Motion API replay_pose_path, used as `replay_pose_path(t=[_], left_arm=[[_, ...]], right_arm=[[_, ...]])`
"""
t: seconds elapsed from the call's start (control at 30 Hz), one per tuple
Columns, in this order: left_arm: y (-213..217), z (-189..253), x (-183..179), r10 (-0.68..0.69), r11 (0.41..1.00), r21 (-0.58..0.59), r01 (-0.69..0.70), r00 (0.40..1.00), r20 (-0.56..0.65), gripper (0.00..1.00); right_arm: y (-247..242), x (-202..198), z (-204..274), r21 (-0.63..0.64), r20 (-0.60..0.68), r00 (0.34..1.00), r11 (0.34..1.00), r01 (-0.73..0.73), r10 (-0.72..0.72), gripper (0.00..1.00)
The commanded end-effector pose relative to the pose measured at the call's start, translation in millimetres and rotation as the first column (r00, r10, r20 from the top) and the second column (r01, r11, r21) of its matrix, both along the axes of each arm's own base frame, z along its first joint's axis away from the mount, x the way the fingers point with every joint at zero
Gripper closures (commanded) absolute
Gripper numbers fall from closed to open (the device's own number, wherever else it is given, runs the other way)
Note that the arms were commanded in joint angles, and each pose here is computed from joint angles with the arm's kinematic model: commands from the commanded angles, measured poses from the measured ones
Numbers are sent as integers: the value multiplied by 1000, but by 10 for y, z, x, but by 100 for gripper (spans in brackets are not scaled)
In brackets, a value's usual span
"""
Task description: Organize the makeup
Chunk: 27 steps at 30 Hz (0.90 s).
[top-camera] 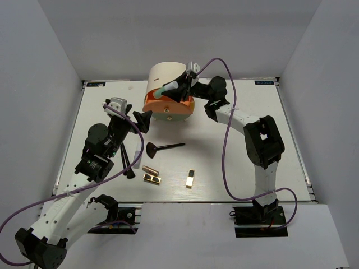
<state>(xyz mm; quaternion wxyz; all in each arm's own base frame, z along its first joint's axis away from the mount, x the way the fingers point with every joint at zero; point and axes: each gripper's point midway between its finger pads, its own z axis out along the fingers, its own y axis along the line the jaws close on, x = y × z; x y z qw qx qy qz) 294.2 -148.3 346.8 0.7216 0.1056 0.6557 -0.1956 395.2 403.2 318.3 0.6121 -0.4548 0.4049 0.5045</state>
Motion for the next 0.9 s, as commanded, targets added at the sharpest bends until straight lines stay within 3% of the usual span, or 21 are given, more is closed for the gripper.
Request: replay_pose_path(t=[0.0,0.37,0.47,0.5,0.53,0.7,0.87], left_arm=[[-14,-11,-10,-6,1000,-5,5,1000,-7,6],[-7,3,-20,-4,1000,-10,4,1000,-6,6],[-5,-1,-19,-3,1000,-9,3,1000,-7,6],[-3,0,-22,-3,1000,-9,3,1000,-7,6],[-5,4,-23,-4,1000,-8,4,1000,-5,6],[1,1,-25,-1,1000,-9,1,1000,-7,6],[2,10,-28,-2,1000,-12,1,1000,-5,6]], right_arm=[[-41,0,184,48,103,995,999,7,-12,100],[-44,41,108,41,86,996,999,16,-20,98],[-57,78,86,42,73,997,999,31,-34,67],[-48,82,86,45,63,997,998,38,-41,42],[-48,85,69,44,57,998,998,39,-41,36],[-50,81,51,41,59,997,998,39,-42,22],[-58,68,85,47,63,997,998,39,-42,22]])
